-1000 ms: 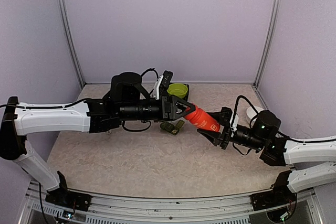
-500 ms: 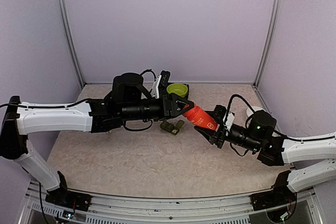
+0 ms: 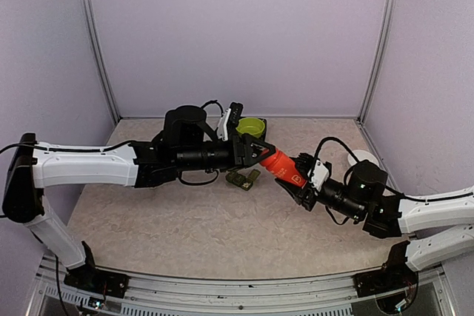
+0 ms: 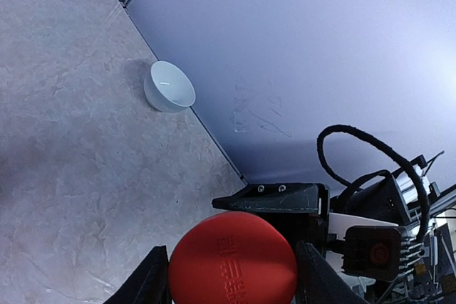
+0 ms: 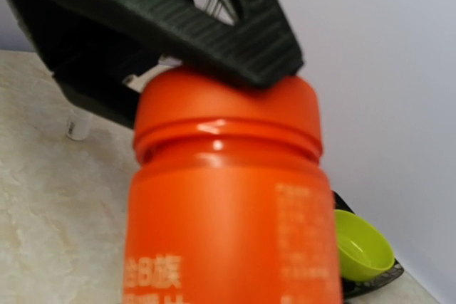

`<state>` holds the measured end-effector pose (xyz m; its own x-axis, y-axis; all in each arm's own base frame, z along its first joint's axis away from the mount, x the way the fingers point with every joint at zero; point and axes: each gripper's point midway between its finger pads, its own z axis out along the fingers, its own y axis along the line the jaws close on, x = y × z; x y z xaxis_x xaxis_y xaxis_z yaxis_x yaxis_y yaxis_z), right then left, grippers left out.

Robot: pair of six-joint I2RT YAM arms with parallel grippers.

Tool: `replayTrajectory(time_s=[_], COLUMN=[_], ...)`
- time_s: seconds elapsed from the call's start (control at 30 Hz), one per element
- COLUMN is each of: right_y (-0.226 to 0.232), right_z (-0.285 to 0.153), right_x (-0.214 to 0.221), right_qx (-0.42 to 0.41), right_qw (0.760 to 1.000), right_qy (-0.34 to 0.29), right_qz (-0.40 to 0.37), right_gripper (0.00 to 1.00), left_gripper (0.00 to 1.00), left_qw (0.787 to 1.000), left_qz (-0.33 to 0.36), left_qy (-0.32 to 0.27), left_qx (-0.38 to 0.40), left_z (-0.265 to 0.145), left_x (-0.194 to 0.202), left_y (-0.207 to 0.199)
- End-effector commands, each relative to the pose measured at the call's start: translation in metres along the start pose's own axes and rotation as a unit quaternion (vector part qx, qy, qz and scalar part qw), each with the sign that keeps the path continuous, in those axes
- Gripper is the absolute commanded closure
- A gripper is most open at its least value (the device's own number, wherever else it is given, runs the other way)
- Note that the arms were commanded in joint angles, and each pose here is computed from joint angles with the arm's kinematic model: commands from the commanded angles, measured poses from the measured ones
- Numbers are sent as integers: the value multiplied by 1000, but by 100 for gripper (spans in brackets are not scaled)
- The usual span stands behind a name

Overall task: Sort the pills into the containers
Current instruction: Close the lid of the pill bottle, then screw the lid of the pill bottle onto the pill bottle.

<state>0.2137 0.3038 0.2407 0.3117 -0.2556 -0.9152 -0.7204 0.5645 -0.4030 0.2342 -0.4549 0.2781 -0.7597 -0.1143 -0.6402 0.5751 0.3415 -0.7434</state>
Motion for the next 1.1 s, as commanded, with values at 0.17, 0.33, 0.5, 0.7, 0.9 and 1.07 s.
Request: replayTrajectory(time_s=[0.17, 0.33, 0.5, 0.7, 0.9, 1.07], right_y=[-4, 9, 23, 37, 39, 46], right_z=[-25, -23, -20, -22, -40, -40], right_x=[-67, -72, -74, -65, -83, -91], right_qx=[-25, -67, -111, -151, -176, -212], right_qw=[989, 986, 983, 977, 961, 948], right_qy=[-126, -128, -116, -93, -135, -126], right_qz=[68, 79, 91, 114, 163, 200], right_gripper=[88, 88, 88, 88, 88, 88], left_gripper=[52, 52, 52, 53, 53, 53], left_qw=[995, 991, 984, 974, 960, 944], left_qz=[26, 44, 90, 155, 189, 247], left_qy=[64, 64, 74, 108, 107, 104], left_qx=[78, 112, 138, 128, 177, 192], left_z=[3, 2, -3, -6, -18, -28], left_x=[41, 39, 39, 52, 60, 64], left_y=[-26, -40, -55, -49, -60, -66])
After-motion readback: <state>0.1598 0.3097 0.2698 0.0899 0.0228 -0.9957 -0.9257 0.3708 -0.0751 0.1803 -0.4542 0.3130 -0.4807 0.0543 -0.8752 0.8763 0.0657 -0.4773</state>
